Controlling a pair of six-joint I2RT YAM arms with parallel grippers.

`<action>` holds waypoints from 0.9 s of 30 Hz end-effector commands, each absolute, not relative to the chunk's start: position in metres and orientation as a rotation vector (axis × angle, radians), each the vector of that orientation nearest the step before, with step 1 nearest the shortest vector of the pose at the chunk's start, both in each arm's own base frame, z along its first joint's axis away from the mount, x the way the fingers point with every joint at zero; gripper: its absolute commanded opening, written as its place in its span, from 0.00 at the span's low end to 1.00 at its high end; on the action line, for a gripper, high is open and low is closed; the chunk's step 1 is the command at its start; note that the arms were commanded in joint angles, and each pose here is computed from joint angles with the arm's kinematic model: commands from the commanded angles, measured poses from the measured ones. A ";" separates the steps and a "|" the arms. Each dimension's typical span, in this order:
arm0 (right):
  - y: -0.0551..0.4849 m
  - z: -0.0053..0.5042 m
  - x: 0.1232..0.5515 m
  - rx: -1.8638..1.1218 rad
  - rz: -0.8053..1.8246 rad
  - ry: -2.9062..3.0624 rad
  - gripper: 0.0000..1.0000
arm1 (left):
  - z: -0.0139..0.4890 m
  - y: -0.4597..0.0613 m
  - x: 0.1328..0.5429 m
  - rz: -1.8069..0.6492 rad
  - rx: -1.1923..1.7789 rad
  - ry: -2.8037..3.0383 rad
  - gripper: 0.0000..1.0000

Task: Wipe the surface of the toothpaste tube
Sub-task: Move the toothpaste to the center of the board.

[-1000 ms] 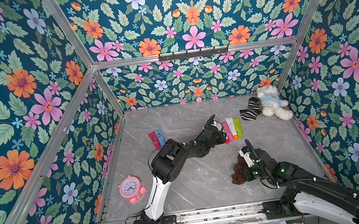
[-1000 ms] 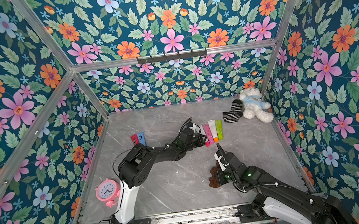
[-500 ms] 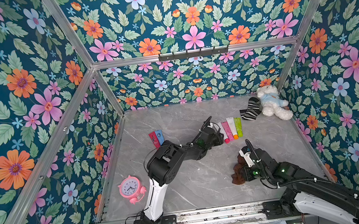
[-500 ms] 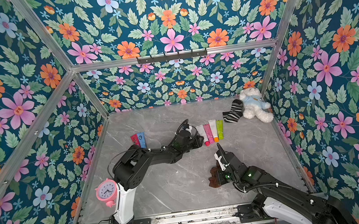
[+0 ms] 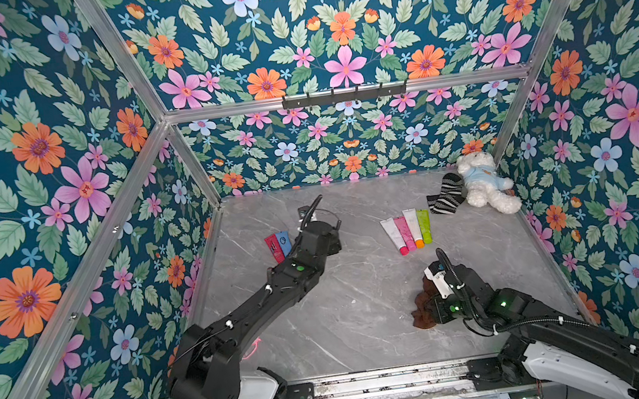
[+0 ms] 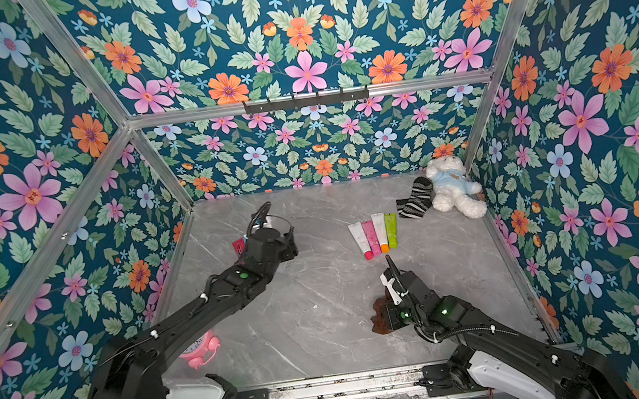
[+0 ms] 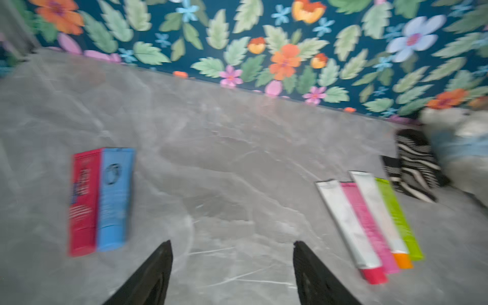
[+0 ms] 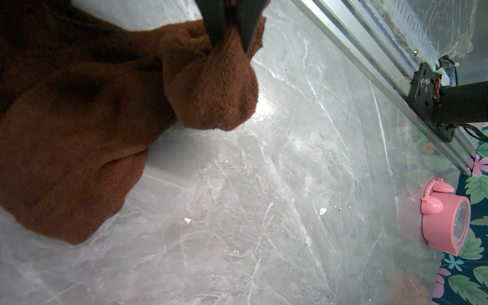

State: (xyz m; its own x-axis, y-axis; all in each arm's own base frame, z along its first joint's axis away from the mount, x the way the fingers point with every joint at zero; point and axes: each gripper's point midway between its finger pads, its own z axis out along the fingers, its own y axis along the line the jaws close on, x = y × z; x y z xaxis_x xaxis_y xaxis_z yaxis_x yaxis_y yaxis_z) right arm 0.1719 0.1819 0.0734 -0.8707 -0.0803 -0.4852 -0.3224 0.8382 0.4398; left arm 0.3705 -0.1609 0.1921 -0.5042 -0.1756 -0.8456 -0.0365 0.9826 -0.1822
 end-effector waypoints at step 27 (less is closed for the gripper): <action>0.185 0.074 0.173 -0.322 0.734 2.552 0.00 | 0.058 -0.073 0.426 -0.075 -0.245 2.474 0.47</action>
